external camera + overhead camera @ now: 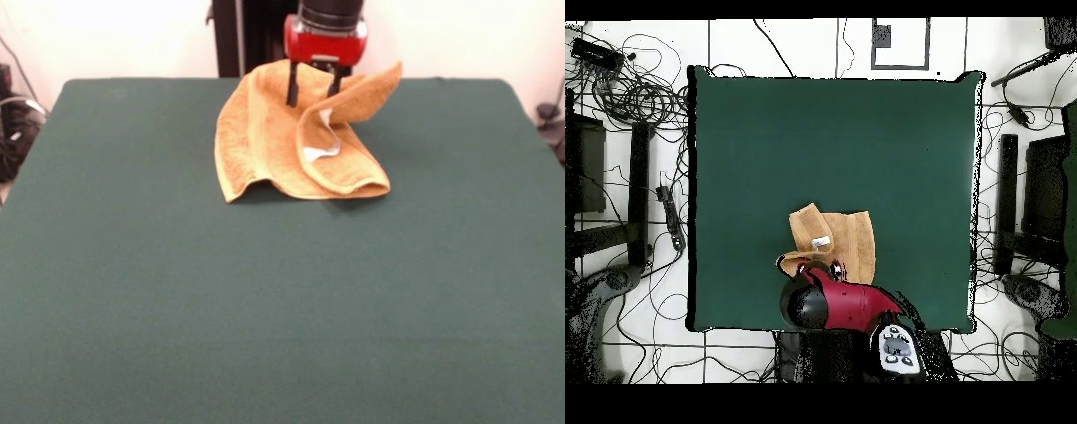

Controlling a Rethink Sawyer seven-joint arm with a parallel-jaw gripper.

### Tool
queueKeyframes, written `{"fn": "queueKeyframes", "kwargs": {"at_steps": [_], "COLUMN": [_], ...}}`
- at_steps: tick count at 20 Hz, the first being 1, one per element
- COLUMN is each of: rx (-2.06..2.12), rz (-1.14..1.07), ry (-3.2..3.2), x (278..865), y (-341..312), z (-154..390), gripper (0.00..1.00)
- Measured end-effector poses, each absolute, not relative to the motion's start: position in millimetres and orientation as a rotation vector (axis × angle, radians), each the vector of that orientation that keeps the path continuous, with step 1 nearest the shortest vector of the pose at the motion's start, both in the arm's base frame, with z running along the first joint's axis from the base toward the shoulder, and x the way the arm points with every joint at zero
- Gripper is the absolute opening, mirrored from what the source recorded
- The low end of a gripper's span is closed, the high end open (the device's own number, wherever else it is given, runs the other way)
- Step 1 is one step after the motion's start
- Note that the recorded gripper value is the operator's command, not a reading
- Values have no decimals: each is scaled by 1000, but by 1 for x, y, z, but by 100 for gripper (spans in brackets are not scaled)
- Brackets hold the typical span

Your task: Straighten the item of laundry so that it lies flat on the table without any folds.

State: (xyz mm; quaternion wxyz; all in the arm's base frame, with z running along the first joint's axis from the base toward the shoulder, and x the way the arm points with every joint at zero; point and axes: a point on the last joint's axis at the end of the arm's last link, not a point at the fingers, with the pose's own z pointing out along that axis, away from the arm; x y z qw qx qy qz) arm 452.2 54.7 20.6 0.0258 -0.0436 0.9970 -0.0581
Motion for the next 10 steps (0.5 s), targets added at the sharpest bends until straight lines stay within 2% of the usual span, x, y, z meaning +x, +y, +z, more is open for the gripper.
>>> {"fn": "queueKeyframes", "kwargs": {"at_steps": [10], "rx": [-142], "rz": [-149], "ry": [3129], "x": [435], "y": [60], "z": [-6], "gripper": [100]}}
